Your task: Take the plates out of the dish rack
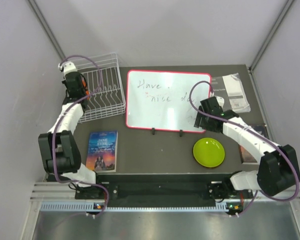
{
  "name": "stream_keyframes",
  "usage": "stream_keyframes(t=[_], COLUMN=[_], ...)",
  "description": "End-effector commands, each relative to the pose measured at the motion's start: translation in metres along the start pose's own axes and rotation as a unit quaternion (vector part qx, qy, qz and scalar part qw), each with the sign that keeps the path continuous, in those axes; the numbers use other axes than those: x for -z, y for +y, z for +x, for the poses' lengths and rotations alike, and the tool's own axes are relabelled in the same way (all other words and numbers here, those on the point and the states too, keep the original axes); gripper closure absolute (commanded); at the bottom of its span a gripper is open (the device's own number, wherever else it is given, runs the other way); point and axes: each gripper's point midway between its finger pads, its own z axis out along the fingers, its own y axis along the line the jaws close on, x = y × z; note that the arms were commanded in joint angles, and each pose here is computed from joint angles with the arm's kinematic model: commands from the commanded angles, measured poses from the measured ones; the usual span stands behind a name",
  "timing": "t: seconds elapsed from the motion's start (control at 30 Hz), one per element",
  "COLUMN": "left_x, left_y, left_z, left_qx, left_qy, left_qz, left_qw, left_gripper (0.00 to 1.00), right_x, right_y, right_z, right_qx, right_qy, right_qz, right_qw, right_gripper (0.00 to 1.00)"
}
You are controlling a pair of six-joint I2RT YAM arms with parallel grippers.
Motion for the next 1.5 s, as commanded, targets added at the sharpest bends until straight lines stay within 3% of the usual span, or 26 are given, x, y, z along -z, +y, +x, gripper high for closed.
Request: stream_keyframes(t=[0.0, 0.23, 0.33, 0.43, 0.47, 0.53, 0.6, 0.7, 0.9, 1.2, 1.47], left_x=[0.026, 0.065, 0.090, 0.125, 0.144, 0.169, 0.204, 0.245, 0.313, 0.364, 0.381], left_y=[-0.002, -0.021, -0.046, -0.091, -0.111, -0.134, -0.163, -0.187, -0.227, -0.277, -0.301], left_z=[-0.048, -0.075, -0.077, -0.071, -0.064, -0.051, -0.026, 0.004, 0.031, 0.060, 0.073], left_qx=[0.037, 0.098, 0.129, 0.165, 0.176, 0.187, 0.204, 0.211, 0.186, 0.176, 0.168], left_qy=[-0.059, -0.070, -0.054, -0.019, 0.008, 0.026, 0.069, 0.110, 0.142, 0.185, 0.202], left_qz=[0.018, 0.091, 0.167, 0.299, 0.364, 0.429, 0.505, 0.553, 0.619, 0.680, 0.702], left_qw=[0.997, 0.989, 0.976, 0.940, 0.915, 0.883, 0.836, 0.799, 0.750, 0.687, 0.662], left_gripper=[1.00, 1.00, 1.00, 1.00, 1.00, 1.00, 1.00, 1.00, 1.00, 1.00, 1.00], right_x=[0.014, 0.032, 0.038, 0.050, 0.055, 0.069, 0.079, 0.101, 0.122, 0.131, 0.124], right_y=[0.013, 0.005, 0.006, 0.014, 0.016, 0.029, 0.046, 0.067, 0.087, 0.110, 0.121], right_z=[-0.030, -0.039, -0.041, -0.047, -0.050, -0.055, -0.048, -0.047, -0.043, -0.033, -0.021], right_qx=[-0.003, -0.009, -0.009, -0.004, -0.004, -0.009, -0.002, -0.007, -0.009, -0.014, -0.019], right_qy=[-0.041, -0.068, -0.076, -0.093, -0.100, -0.121, -0.119, -0.134, -0.141, -0.126, -0.106], right_qz=[-0.022, -0.021, -0.033, -0.063, -0.076, -0.125, -0.191, -0.275, -0.350, -0.415, -0.436], right_qw=[0.999, 0.997, 0.997, 0.994, 0.992, 0.985, 0.974, 0.952, 0.926, 0.901, 0.893], right_gripper=[0.30, 0.30, 0.30, 0.30, 0.30, 0.30, 0.30, 0.29, 0.29, 0.28, 0.28])
